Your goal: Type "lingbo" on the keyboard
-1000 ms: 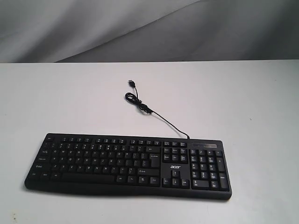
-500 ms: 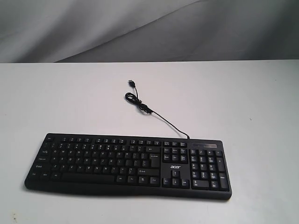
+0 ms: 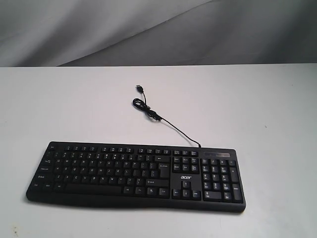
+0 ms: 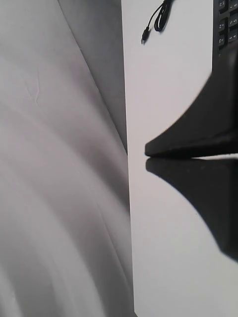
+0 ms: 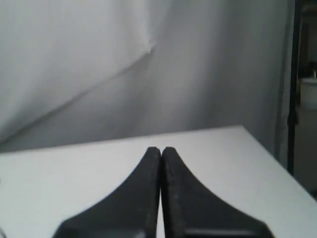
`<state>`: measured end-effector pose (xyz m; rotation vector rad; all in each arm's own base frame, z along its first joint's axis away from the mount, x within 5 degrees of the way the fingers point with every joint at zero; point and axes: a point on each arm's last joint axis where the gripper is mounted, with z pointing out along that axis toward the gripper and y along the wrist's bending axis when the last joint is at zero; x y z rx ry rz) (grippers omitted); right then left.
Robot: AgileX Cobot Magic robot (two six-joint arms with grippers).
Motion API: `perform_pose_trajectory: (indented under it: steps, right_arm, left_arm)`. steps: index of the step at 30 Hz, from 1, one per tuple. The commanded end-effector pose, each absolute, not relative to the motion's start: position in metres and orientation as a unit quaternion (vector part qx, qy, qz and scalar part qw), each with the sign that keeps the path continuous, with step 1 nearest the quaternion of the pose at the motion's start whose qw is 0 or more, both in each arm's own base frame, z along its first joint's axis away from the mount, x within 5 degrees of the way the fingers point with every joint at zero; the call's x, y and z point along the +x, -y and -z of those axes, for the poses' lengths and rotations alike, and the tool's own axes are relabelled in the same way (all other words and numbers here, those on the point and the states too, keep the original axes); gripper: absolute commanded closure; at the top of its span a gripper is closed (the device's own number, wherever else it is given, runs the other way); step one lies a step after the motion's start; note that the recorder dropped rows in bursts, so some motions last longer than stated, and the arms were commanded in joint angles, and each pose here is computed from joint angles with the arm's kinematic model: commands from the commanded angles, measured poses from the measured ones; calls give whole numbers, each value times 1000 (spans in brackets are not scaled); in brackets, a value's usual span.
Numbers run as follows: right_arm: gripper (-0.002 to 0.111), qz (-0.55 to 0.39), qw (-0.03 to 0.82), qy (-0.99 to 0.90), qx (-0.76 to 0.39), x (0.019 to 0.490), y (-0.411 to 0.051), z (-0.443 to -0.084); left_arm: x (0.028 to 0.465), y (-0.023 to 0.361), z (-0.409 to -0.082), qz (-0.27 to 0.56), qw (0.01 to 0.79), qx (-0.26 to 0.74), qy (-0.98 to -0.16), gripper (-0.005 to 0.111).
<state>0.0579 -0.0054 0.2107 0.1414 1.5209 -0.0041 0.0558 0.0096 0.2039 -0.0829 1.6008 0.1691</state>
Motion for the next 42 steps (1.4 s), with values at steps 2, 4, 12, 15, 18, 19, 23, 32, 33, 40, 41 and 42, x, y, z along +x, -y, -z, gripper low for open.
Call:
perform_pose_trajectory:
  steps: [2, 4, 12, 15, 18, 19, 23, 32, 33, 40, 41, 42]
  right_arm:
    - [108, 6, 838, -540, 84, 49, 10, -243]
    - [108, 8, 876, -474, 87, 43, 11, -255]
    - [108, -208, 905, -339, 150, 29, 8, -272]
    - [108, -148, 897, -412, 55, 34, -6, -288]
    - [108, -159, 857, -489, 20, 50, -14, -308]
    - [108, -165, 842, -513, 9, 59, -16, -312]
    - [108, -203, 768, -598, -110, 106, -35, -333]
    - [108, -239, 618, -727, -178, 249, -37, -344]
    - [108, -181, 612, -748, -181, 279, -33, -338]
    - [108, 178, 540, -802, -185, 363, -45, -305]
    - [108, 154, 542, -805, -186, 372, -58, -300]
    - [108, 110, 541, -812, -188, 377, -73, -292]
  left_arm:
    - [56, -9, -203, -73, 696, -35, -714, 106]
    - [56, -9, -203, -73, 696, -35, -714, 106]
    - [56, -9, -203, -73, 696, -35, -714, 106]
    - [56, -9, -203, -73, 696, -35, -714, 106]
    - [56, -9, -203, -73, 696, -35, -714, 106]
    - [56, -9, -203, -73, 696, -35, -714, 106]
    - [56, -9, -203, -73, 696, -35, -714, 106]
    - [56, -9, -203, -73, 696, -35, -714, 106]
    - [56, -9, -203, -73, 696, -35, -714, 106]
    - [56, -9, -203, -73, 696, -35, -714, 106]
    - [56, -9, -203, -73, 696, -35, -714, 106]
    - [56, -9, -203, -73, 696, -35, -714, 106]
